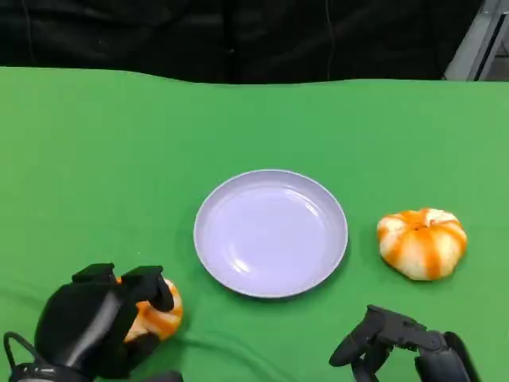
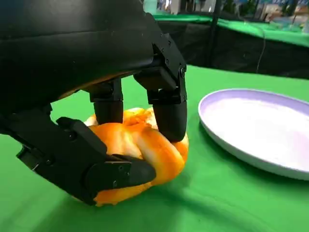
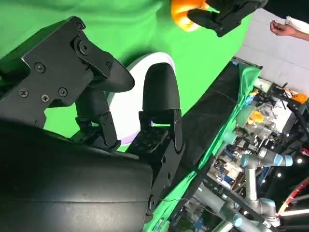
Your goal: Grasp the bread from the table and place it into the plate.
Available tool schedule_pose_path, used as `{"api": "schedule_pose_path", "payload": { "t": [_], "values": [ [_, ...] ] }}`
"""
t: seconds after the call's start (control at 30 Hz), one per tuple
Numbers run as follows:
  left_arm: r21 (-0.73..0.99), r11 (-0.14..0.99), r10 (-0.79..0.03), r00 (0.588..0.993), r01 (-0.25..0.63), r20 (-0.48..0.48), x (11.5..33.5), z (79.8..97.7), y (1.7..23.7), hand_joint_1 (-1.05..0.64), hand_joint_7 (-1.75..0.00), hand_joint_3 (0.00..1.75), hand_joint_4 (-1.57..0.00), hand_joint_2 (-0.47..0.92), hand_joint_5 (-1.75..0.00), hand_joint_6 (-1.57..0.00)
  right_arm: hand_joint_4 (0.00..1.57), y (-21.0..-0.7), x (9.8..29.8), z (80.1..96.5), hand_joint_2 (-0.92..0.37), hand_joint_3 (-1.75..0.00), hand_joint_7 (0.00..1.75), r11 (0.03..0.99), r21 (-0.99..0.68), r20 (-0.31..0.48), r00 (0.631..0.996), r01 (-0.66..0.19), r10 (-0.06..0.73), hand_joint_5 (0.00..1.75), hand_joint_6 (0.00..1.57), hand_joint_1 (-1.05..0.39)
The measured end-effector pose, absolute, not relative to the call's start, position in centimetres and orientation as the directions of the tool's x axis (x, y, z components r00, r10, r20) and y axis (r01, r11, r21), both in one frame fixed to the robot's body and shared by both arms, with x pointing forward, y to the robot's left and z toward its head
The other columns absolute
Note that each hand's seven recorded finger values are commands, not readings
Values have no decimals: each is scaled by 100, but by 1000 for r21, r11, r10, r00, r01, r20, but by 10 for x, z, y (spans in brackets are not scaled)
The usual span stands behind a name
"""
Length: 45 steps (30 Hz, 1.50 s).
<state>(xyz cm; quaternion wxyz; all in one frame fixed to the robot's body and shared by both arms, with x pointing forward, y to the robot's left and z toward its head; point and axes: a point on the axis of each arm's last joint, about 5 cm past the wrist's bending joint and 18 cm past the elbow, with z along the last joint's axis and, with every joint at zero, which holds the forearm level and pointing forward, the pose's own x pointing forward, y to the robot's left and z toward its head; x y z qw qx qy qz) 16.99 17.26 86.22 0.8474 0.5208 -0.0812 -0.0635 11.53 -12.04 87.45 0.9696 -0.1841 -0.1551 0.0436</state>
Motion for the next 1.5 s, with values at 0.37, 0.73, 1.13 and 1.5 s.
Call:
{"api": "schedule_pose_path", "payload": {
  "t": [0.37,0.73,1.13,1.5],
  "values": [
    [861,500,-202,956,-87,214,169,864,173,-7,-123,125,-88,35,-174,-92,82,-121,115,874,-39,-121,113,928,-371,283,950,-20,133,151,87,-9],
    [808,567,-283,883,-160,373,188,881,155,-9,-136,138,-91,28,-175,-89,82,-119,116,874,-38,-121,112,929,-368,284,949,-25,138,151,87,-9],
    [791,607,-410,824,-74,391,228,888,111,-13,-155,138,-93,26,-175,-83,81,-116,115,874,-37,-121,110,929,-370,284,948,-26,140,149,88,-6],
    [805,592,-449,819,-27,357,249,889,76,-32,-41,52,-23,68,-86,-32,78,-113,112,874,-35,-127,112,940,-337,277,950,-41,141,151,87,-1]
  ]
}}
